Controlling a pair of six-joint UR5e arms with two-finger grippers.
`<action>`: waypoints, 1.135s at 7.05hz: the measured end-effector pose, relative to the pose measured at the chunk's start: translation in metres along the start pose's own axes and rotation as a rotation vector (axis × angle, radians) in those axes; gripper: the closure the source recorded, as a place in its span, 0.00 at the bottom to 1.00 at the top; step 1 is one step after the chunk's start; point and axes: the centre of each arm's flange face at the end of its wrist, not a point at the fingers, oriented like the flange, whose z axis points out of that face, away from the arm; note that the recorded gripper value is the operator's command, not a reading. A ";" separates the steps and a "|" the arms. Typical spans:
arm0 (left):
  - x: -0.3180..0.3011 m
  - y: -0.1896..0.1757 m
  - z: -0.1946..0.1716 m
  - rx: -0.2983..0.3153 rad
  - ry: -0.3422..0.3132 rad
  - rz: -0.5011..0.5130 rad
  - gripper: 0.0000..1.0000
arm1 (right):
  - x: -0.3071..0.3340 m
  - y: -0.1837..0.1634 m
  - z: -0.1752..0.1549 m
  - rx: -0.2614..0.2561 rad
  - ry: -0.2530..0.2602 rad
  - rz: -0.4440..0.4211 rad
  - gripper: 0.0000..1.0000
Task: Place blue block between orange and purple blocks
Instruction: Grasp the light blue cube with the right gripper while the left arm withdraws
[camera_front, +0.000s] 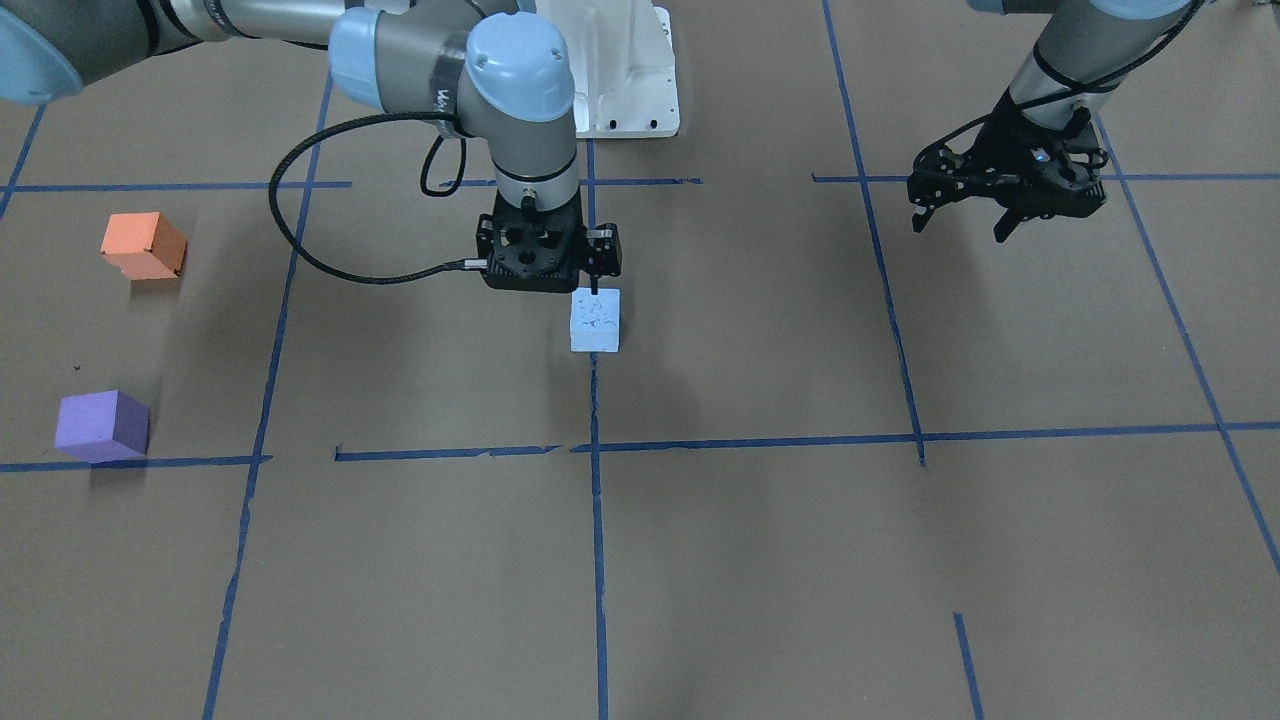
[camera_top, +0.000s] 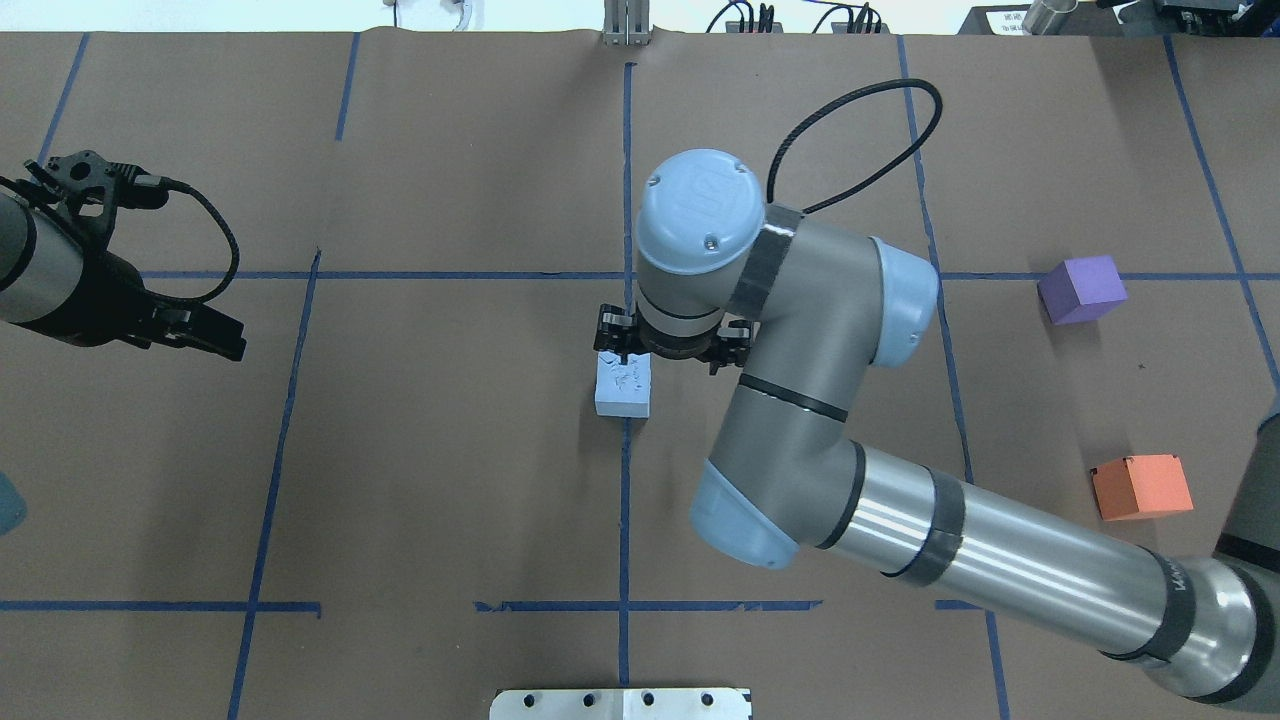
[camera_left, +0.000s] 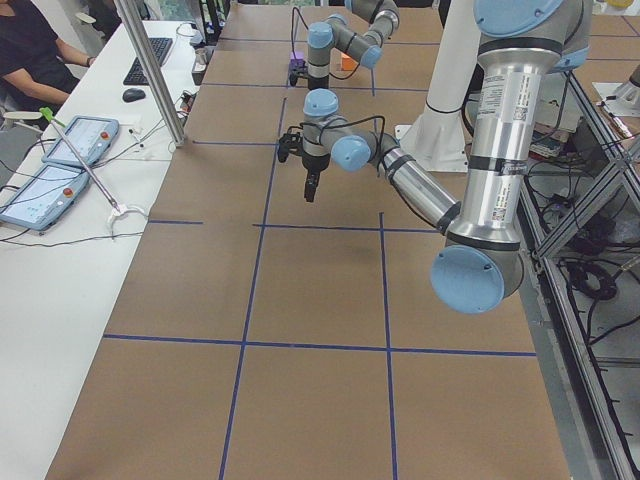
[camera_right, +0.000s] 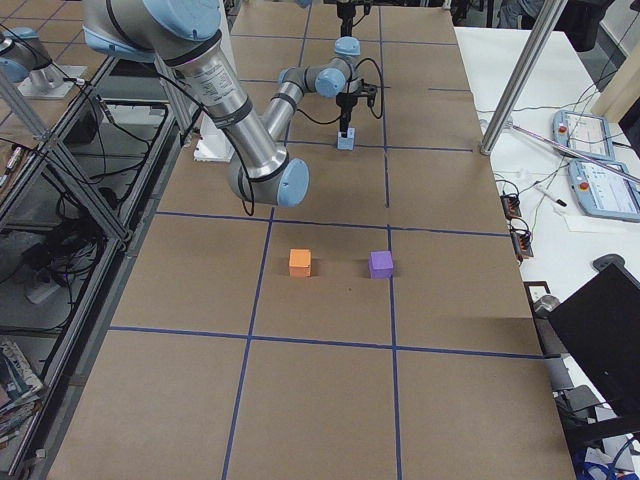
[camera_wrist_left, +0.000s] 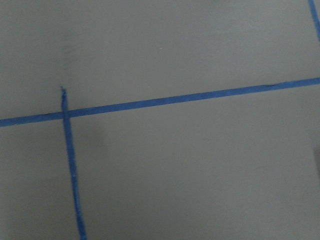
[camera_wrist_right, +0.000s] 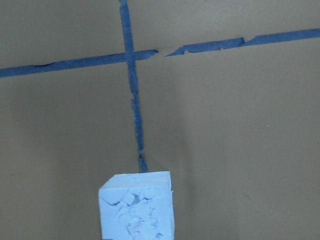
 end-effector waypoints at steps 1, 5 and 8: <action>-0.001 0.001 0.000 -0.001 -0.001 -0.001 0.00 | -0.015 -0.001 0.007 0.000 0.012 0.010 0.00; 0.001 0.001 -0.001 0.001 0.001 0.000 0.00 | -0.029 -0.001 0.031 0.023 0.051 -0.062 0.01; 0.001 0.001 0.001 -0.001 -0.001 -0.001 0.00 | -0.036 0.005 0.055 0.038 0.014 -0.106 0.01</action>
